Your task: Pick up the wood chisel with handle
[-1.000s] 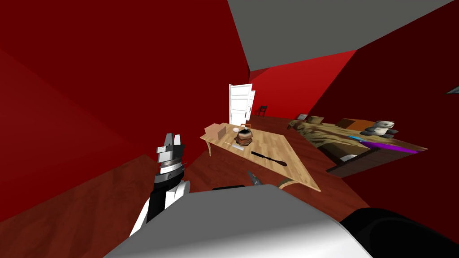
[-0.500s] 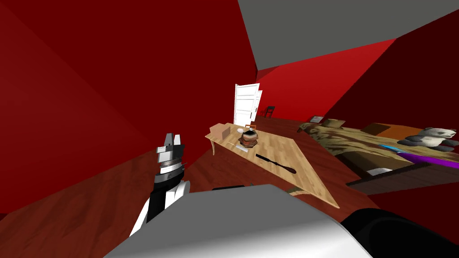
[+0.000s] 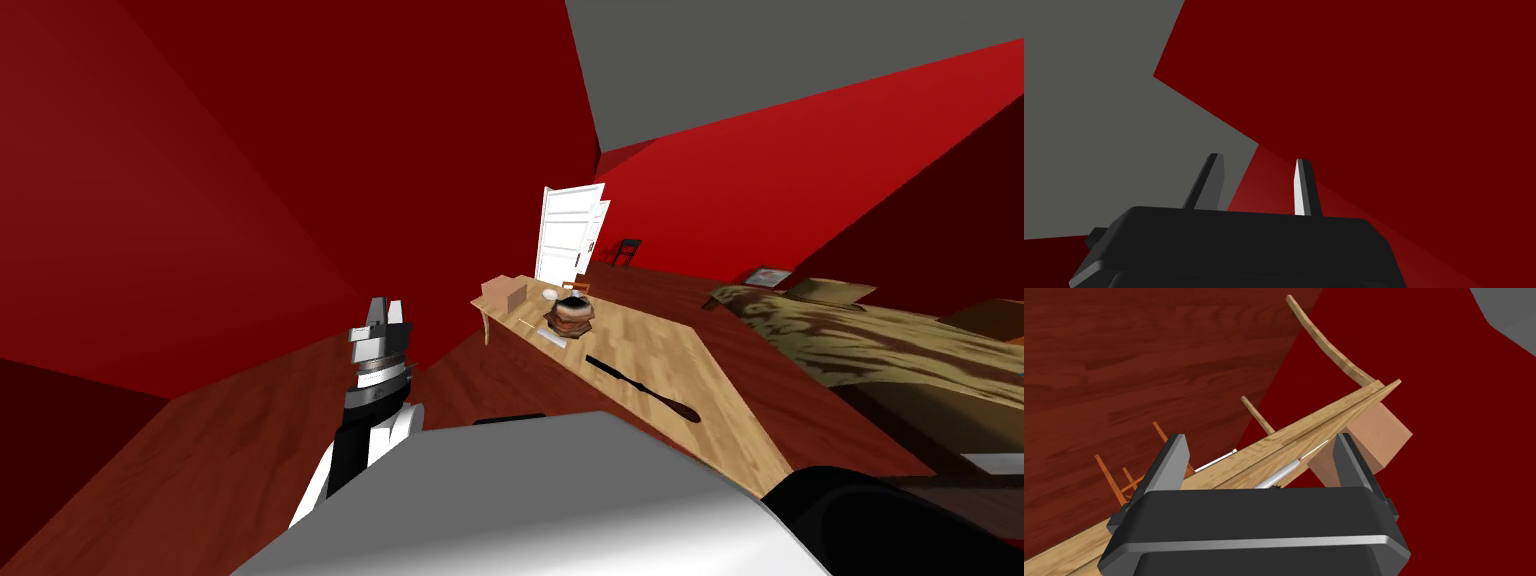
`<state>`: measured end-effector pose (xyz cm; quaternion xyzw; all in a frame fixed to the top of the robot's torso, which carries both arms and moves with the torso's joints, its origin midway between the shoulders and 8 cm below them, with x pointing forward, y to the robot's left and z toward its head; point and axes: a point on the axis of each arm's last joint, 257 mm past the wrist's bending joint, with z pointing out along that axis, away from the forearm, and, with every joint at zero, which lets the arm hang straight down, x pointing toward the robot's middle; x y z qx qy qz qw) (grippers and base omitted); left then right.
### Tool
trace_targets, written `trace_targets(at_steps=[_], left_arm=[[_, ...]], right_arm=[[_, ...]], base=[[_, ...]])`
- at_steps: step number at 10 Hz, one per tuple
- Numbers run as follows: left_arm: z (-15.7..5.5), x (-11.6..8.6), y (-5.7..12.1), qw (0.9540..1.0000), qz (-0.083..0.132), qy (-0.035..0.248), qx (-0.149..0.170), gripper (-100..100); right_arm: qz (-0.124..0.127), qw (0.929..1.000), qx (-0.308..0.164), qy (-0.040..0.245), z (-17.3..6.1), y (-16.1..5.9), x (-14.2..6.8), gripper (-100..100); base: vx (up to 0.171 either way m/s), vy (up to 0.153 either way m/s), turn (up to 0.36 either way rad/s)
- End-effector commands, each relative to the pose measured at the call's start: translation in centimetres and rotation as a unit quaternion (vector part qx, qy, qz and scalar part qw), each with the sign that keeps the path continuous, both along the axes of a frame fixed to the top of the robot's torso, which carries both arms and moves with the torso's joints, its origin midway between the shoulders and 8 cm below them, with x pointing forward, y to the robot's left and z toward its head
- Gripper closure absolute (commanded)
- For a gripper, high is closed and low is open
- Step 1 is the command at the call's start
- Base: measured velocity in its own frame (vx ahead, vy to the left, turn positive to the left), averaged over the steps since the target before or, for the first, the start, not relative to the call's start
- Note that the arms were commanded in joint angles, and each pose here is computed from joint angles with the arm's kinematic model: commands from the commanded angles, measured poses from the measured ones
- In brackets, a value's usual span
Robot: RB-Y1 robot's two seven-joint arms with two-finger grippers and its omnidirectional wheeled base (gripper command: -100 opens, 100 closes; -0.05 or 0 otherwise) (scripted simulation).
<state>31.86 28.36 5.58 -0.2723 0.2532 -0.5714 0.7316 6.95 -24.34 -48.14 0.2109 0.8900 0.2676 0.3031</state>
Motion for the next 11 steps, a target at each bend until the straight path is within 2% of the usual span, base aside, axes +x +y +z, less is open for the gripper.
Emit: trace_targets(at_steps=[1, 2, 3, 4, 5, 6, 7, 8, 9, 10, 11], left_arm=[[0.0, 0.0, 0.0, 1.0000, 0.000, 0.000, 0.000, 0], [0.0, 0.0, 0.0, 1.0000, 0.000, 0.000, 0.000, 0], [0.0, 0.0, 0.0, 1.0000, 0.000, 0.000, 0.000, 0], [0.0, 0.0, 0.0, 1.0000, 0.000, 0.000, 0.000, 0], [0.0, 0.0, 0.0, 1.0000, 0.000, 0.000, 0.000, 0], [0.0, 0.0, 0.0, 1.0000, 0.000, 0.000, 0.000, 0], [0.0, 0.0, 0.0, 1.0000, 0.000, 0.000, 0.000, 0], [0.0, 0.0, 0.0, 1.0000, 0.000, 0.000, 0.000, 0], [0.0, 0.0, 0.0, 1.0000, 0.000, 0.000, 0.000, 0], [0.0, 0.0, 0.0, 1.0000, 0.000, 0.000, 0.000, 0], [0.0, 0.0, 0.0, 1.0000, 0.000, 0.000, 0.000, 0]], right_arm=[[0.032, 0.9974, -0.035, 0.055, -2.0, -1.6, -5.3, -100], [0.058, 0.9926, -0.054, 0.092, -3.0, -2.3, -9.3, -100], [0.062, 0.9918, -0.059, 0.095, -3.0, -2.9, -9.6, -100], [0.092, 0.9831, -0.084, 0.134, -3.6, -4.5, -14.0, -100], [0.092, 0.9808, -0.091, 0.146, -4.0, -5.4, -15.0, -100], [0.122, 0.9696, -0.112, 0.180, -4.1, -7.0, -18.9, -100], [0.122, 0.9682, -0.116, 0.185, -4.2, -7.4, -19.4, -100], [0.152, 0.9534, -0.138, 0.221, -4.0, -9.6, -23.4, -100], [0.152, 0.9516, -0.142, 0.227, -4.1, -10.1, -23.9, -100], [0.178, 0.9347, -0.163, 0.261, -3.6, -12.3, -27.7, -100], [0.181, 0.9336, -0.165, 0.262, -3.5, -12.7, -27.7, -100]], base=[[0.072, -0.016, 0.315], [0.099, -0.023, 0.470], [0.074, -0.040, 0.187], [0.055, -0.031, 0.342], [0.050, -0.035, 0.204], [0.073, -0.035, 0.357], [0.066, -0.039, 0.160], [0.077, -0.038, 0.342], [0.059, -0.044, 0.136], [0.051, -0.035, 0.273], [0.049, -0.039, 0.171]])
